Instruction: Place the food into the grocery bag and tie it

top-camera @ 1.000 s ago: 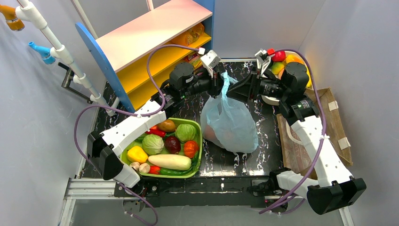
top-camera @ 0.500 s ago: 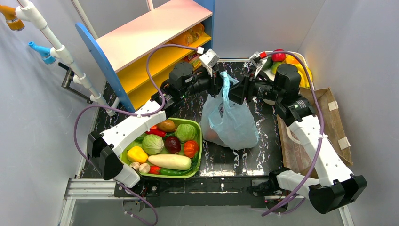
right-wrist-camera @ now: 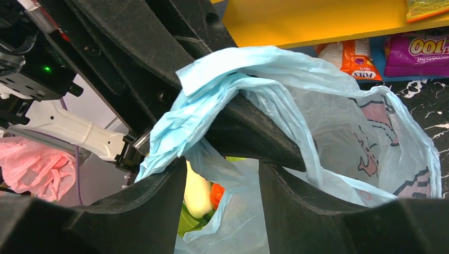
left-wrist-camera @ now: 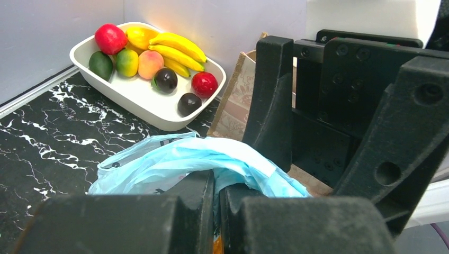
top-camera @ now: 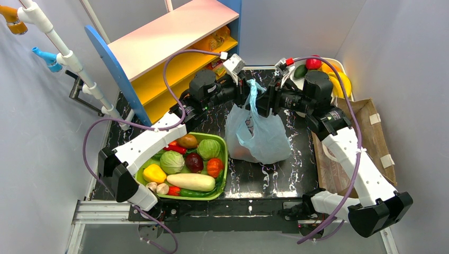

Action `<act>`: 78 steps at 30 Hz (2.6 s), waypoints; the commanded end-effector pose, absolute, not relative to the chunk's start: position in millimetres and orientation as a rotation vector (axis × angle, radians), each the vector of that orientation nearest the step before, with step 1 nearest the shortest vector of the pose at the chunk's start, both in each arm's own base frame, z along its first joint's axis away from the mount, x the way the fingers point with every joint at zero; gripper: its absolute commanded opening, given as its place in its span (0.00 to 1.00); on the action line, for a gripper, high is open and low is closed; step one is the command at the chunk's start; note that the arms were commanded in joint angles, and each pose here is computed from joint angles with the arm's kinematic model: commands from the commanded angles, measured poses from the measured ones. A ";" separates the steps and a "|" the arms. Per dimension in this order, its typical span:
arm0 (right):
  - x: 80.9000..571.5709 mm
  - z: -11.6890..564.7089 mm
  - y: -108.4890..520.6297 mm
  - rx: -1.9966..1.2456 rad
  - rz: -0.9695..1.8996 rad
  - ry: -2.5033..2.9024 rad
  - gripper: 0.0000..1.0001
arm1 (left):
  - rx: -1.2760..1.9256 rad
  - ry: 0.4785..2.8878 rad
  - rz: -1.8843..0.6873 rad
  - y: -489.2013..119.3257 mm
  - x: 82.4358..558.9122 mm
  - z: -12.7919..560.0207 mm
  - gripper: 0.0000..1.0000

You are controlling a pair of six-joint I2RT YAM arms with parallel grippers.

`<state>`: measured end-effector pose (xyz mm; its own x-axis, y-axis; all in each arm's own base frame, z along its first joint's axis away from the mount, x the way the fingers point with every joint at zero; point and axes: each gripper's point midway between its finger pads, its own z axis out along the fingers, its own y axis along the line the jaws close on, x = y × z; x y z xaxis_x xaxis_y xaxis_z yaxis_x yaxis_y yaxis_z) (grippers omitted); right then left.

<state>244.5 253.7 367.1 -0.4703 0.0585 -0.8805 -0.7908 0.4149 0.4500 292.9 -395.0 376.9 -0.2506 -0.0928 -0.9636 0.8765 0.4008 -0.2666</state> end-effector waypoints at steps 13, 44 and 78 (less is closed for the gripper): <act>266.6 401.8 271.9 -0.556 1.203 1.667 0.54 | 0.726 1.506 -1.108 -389.7 280.6 387.2 0.00; 270.7 397.1 236.3 -0.340 0.965 1.842 0.01 | 0.798 1.542 -1.035 -364.2 260.2 365.6 0.00; 319.4 366.0 153.7 0.147 0.375 2.114 0.01 | 1.017 1.512 -0.889 -340.1 240.5 356.9 0.00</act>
